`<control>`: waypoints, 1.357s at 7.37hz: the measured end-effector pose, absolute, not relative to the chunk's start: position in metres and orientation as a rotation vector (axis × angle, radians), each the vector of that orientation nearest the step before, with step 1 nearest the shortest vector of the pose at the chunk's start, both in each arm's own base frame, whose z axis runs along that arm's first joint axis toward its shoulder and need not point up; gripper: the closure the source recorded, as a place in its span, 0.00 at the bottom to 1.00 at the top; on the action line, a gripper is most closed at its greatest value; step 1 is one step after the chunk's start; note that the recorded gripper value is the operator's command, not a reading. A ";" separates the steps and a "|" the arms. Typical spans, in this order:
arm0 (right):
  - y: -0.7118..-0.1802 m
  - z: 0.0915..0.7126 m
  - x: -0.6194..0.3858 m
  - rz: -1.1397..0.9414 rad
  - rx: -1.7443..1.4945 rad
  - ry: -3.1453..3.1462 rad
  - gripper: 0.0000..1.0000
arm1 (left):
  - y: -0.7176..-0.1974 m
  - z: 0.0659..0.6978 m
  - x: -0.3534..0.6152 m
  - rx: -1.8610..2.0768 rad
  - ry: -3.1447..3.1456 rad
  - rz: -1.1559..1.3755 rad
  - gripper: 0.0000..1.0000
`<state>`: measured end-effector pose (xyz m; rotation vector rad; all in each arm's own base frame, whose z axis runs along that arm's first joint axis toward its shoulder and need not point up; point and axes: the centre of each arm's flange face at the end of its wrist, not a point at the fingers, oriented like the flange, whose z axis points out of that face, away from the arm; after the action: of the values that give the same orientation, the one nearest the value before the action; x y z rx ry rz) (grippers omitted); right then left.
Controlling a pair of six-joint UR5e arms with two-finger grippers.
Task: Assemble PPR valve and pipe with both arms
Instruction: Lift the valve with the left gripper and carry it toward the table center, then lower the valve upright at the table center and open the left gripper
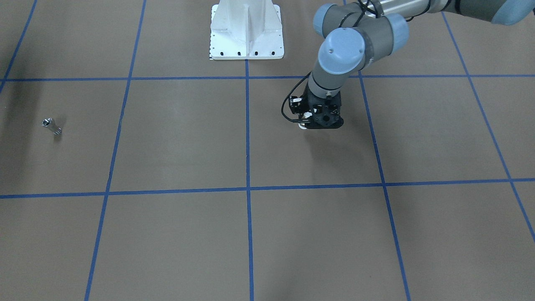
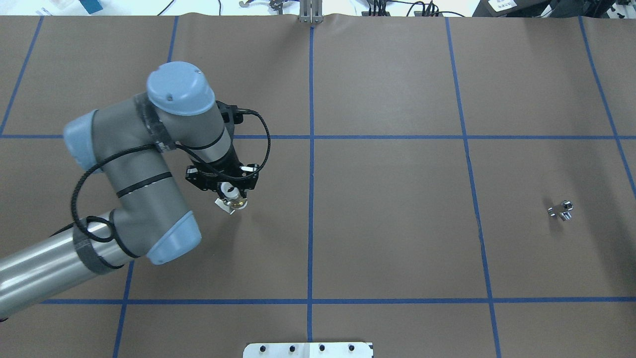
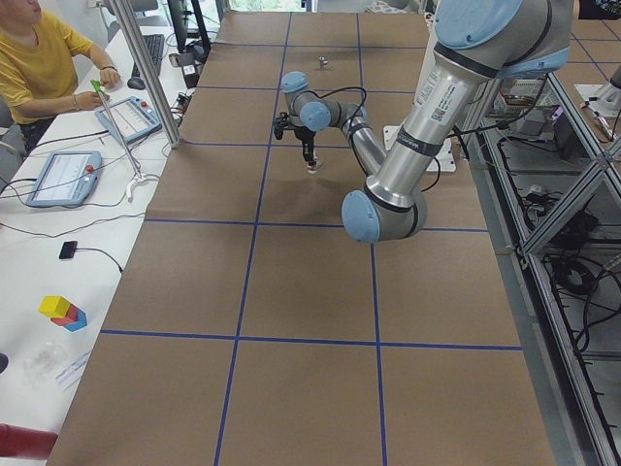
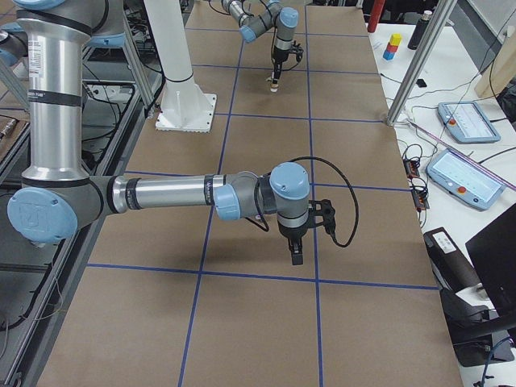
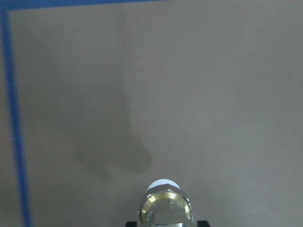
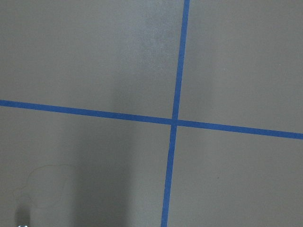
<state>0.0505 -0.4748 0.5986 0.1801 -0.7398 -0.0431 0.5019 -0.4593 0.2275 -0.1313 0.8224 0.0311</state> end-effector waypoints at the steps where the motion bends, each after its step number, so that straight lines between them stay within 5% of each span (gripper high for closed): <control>1: -0.475 0.599 0.050 -0.043 0.180 -0.741 0.00 | -0.468 0.204 0.527 -0.136 0.819 0.008 1.00; 4: -0.475 0.598 0.050 -0.037 0.178 -0.744 0.00 | -0.490 0.139 0.588 -0.163 0.810 -0.047 1.00; 10: -0.475 0.598 0.050 -0.032 0.175 -0.744 0.00 | -0.480 0.139 0.625 -0.135 0.811 -0.038 0.99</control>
<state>0.0502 -0.4747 0.5984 0.1754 -0.7437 -0.0318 0.6254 -0.4800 0.1392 -0.1350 0.8114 -0.0378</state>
